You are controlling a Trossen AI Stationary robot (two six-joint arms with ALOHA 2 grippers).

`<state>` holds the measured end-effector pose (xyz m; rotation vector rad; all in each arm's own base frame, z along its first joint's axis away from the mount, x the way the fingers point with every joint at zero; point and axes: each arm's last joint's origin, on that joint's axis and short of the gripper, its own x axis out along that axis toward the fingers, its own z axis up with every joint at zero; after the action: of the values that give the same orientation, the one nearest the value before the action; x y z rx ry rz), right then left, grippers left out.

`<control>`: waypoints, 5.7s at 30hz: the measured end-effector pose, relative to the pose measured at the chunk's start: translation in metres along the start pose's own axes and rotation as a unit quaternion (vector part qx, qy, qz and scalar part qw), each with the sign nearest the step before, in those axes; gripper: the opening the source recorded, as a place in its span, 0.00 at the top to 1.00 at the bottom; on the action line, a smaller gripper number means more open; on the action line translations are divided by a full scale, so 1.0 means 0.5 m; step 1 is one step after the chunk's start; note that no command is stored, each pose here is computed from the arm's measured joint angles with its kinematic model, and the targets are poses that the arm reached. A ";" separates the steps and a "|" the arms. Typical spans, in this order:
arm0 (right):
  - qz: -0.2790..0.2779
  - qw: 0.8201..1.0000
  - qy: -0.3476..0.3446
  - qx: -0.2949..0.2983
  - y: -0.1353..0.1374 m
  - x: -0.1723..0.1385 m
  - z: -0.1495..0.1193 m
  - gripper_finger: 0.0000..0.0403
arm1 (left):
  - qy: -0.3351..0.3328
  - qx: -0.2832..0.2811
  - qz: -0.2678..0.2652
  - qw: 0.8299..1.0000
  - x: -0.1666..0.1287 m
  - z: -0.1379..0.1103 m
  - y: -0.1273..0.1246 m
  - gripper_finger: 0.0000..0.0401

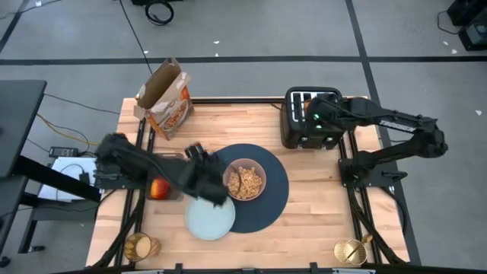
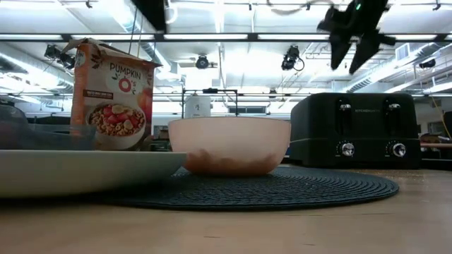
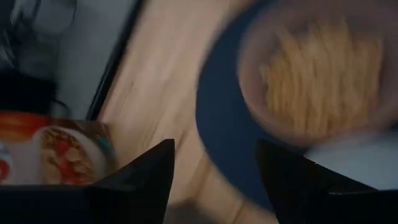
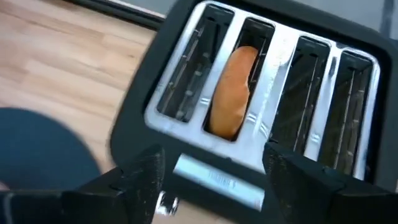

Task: Arrange a breakfast setting
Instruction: Put the toasted bread on the blue plate

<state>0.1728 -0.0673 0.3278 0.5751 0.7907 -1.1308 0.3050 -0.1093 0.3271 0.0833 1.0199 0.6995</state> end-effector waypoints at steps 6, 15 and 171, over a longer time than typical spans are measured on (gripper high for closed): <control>-0.034 0.999 0.030 0.019 -0.007 0.071 0.038 0.32 | -0.142 -0.228 -0.053 0.962 -0.038 0.045 0.075 0.42; -0.038 0.994 0.088 0.050 -0.024 0.137 0.069 0.40 | -0.257 -0.310 -0.123 0.907 -0.064 0.063 0.090 0.42; 0.535 0.820 -0.185 -0.087 0.161 -0.218 0.223 0.33 | 0.144 0.129 -0.077 0.978 0.068 -0.185 -0.263 0.89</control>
<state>0.2546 -0.0628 0.4830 0.5015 0.1284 -0.0936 0.3072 -0.2160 0.2021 0.1289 1.3785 0.4410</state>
